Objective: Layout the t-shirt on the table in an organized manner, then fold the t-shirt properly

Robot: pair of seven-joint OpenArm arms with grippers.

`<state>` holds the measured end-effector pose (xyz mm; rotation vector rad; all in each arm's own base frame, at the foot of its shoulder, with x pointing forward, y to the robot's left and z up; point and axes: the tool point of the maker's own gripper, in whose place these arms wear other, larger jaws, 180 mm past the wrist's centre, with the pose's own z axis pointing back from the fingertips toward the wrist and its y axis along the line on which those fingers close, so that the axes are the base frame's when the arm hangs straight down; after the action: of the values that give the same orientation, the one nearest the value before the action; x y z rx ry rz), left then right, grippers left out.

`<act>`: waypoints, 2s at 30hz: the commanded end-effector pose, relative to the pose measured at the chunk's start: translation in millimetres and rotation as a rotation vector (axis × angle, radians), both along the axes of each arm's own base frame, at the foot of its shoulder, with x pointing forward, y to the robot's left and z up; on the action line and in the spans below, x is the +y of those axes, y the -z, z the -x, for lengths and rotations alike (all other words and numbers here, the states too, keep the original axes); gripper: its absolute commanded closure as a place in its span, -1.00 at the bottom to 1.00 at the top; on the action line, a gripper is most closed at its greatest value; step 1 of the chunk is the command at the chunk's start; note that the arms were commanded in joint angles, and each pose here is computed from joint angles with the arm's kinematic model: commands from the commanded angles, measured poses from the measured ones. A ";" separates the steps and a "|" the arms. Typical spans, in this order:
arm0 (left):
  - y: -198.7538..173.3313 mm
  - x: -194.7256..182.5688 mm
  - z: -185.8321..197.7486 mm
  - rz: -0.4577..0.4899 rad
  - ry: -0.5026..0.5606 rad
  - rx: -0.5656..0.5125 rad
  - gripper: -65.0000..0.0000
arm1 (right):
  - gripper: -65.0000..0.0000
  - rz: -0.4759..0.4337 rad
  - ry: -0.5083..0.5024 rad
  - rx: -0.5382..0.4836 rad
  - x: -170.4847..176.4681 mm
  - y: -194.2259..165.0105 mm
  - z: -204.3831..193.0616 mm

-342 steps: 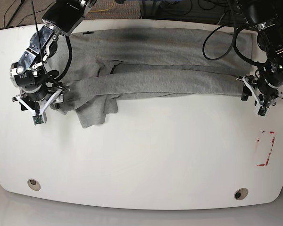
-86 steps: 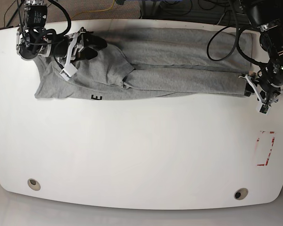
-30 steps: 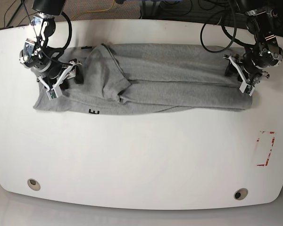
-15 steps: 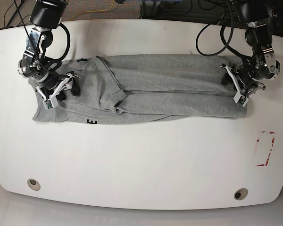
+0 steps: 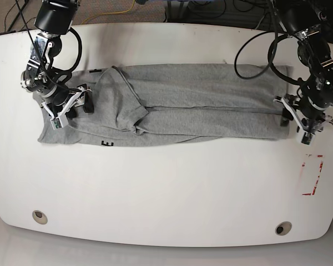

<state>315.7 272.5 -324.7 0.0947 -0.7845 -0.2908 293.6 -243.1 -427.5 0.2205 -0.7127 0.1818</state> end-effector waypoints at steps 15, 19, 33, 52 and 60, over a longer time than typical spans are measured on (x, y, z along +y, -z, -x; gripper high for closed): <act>20.1 22.1 -45.8 0.224 -0.134 0.034 -0.17 | -0.14 0.055 0.004 0.079 -9.9 11.5 12.3; 27.4 18.2 -53.4 0.265 -0.136 0.053 -0.17 | -0.14 0.053 0.005 0.078 -9.7 11.3 12.2; 61.1 -1.8 -71.3 0.420 -0.139 0.091 -0.17 | -0.14 0.052 0.005 0.078 -9.0 11.5 12.2; 58.0 0.6 -71.8 0.413 -0.140 0.083 0.90 | -0.14 0.052 0.006 0.076 -9.5 11.0 11.6; 39.4 12.0 -65.8 0.336 -0.136 0.028 0.66 | -0.14 0.052 0.006 0.076 -9.5 11.0 11.6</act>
<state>372.5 273.5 -385.0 -0.2083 -0.7209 -0.0188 293.6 -241.7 -428.5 0.2221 -0.7124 0.1736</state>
